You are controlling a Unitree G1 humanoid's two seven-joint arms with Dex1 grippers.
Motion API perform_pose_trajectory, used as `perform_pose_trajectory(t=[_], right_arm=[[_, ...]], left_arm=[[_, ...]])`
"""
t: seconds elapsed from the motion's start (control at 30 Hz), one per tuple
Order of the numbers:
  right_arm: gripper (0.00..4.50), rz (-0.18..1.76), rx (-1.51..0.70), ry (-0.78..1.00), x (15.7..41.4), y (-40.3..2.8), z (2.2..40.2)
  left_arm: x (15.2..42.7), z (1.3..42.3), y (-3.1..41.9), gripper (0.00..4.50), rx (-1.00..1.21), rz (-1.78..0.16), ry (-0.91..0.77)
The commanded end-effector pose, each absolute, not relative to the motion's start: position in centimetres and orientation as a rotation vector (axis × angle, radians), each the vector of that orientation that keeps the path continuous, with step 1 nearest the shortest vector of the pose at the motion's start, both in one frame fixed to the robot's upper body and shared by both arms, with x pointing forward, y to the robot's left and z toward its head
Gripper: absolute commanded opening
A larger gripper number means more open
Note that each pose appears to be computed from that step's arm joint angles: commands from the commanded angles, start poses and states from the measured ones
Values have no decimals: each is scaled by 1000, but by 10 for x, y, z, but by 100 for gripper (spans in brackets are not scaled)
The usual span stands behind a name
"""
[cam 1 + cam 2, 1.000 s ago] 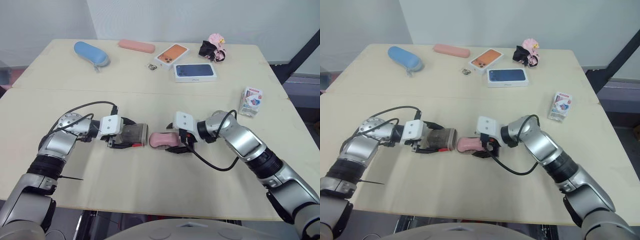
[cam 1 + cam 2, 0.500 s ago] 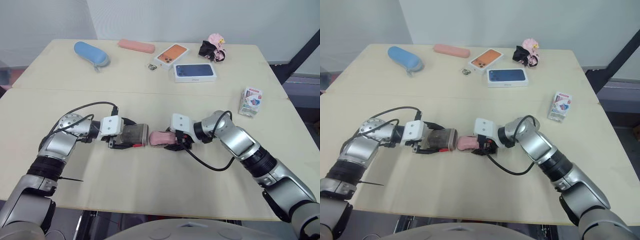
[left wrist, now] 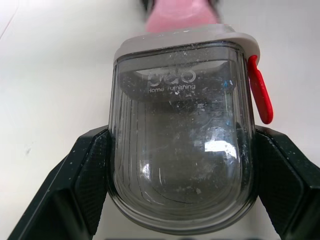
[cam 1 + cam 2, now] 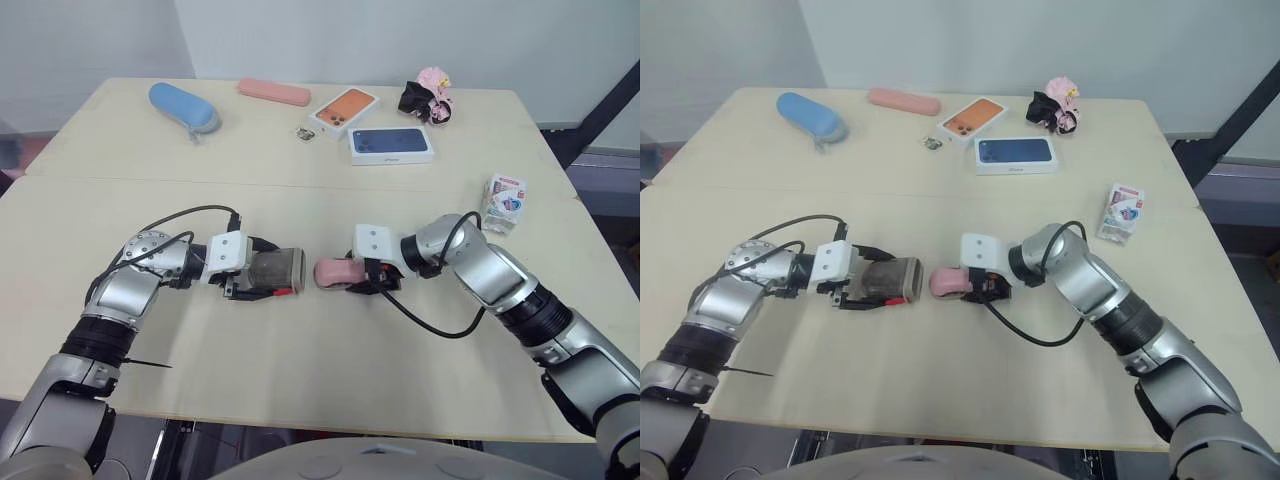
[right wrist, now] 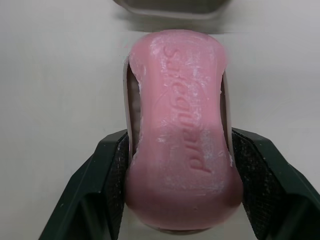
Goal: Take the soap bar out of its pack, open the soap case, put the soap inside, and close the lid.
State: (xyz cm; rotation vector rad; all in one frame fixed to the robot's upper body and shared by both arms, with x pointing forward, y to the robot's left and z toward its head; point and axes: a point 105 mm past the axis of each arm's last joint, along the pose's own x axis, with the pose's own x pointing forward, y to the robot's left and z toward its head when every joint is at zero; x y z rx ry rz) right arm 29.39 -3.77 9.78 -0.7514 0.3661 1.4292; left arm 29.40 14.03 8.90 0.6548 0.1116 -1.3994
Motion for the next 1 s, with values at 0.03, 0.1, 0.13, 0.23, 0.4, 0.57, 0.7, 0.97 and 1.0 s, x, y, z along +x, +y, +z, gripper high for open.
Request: perform_pose_trajectory(t=[0.03,0.1,0.13,0.23,0.4,0.57,0.7,0.97,1.0], right_arm=[[252,1434,-785,290,294,-31,120],[252,1436,-786,287,293,-30,121],[252,1438,-786,285,293,-30,122],[252,1440,-784,281,292,-28,123],[252,1446,-793,272,291,-25,124],[252,1447,-803,263,292,-20,125],[252,1446,-810,257,292,-15,129],[252,1424,-829,269,294,-9,137],[252,1421,-831,274,293,-9,138]], left_arm=[[292,96,136,349,652,-1401,73],[293,96,133,349,650,-1401,71],[294,97,133,349,647,-1400,69],[295,97,132,349,645,-1396,66],[298,101,127,349,635,-1394,46],[298,102,120,349,627,-1399,30],[300,103,114,349,618,-1396,11],[302,106,99,349,595,-1388,-31],[302,106,99,349,594,-1388,-32]])
